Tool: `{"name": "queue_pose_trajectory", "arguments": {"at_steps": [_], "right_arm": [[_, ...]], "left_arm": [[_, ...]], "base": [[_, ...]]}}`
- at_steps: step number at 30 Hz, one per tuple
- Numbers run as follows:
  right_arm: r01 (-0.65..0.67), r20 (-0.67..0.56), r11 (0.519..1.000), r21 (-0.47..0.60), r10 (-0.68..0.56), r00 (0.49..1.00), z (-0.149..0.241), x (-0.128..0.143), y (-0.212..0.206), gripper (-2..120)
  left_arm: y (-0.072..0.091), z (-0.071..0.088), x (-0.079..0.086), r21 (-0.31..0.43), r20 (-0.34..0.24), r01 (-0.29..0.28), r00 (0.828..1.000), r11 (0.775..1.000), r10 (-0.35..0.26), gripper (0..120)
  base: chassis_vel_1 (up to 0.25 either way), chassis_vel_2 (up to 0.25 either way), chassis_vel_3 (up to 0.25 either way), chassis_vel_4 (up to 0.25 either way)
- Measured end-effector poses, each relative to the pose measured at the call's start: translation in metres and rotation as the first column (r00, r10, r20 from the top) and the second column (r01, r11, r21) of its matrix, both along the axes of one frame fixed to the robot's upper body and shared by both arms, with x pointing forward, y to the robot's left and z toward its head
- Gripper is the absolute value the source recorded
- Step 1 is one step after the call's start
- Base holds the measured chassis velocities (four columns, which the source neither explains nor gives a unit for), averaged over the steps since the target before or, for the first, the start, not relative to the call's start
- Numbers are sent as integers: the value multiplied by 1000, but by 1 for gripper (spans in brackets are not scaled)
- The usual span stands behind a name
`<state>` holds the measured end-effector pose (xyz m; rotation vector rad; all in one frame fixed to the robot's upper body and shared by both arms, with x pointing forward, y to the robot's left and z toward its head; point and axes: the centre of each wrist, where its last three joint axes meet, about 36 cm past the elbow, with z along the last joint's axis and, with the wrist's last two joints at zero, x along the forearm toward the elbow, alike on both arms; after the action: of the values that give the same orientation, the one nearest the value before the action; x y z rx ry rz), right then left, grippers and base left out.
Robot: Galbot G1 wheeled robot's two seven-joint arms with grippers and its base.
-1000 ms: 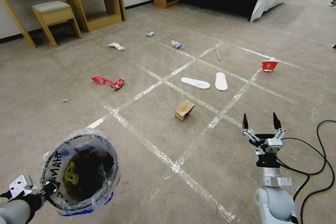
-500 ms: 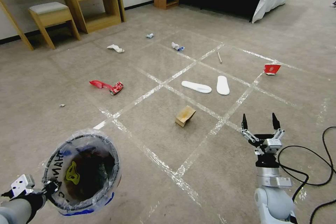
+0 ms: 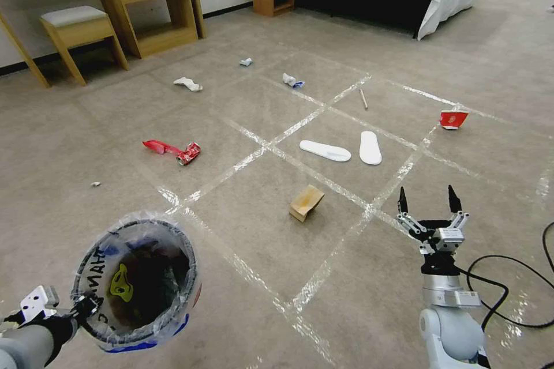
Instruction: Pick up the trash bin and place the garbage on the floor into it.
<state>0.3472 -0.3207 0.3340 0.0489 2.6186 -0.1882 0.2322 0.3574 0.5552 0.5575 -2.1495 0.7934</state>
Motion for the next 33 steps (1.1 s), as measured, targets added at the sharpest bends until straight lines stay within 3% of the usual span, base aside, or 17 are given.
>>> {"name": "queue_pose_trajectory", "arguments": {"at_steps": [20,33], "right_arm": [[-1,-3,1000,-2,1,1000,-1,1,-1,100],[5,23,1000,-9,-5,1000,9,-13,-1,100]], "left_arm": [[0,0,1,-6,0,-3,1000,1000,3,0],[0,-1,0,-13,0,-13,1000,1000,13,0]], "base": [[-142,144,148,-150],[-159,164,158,-157]]}}
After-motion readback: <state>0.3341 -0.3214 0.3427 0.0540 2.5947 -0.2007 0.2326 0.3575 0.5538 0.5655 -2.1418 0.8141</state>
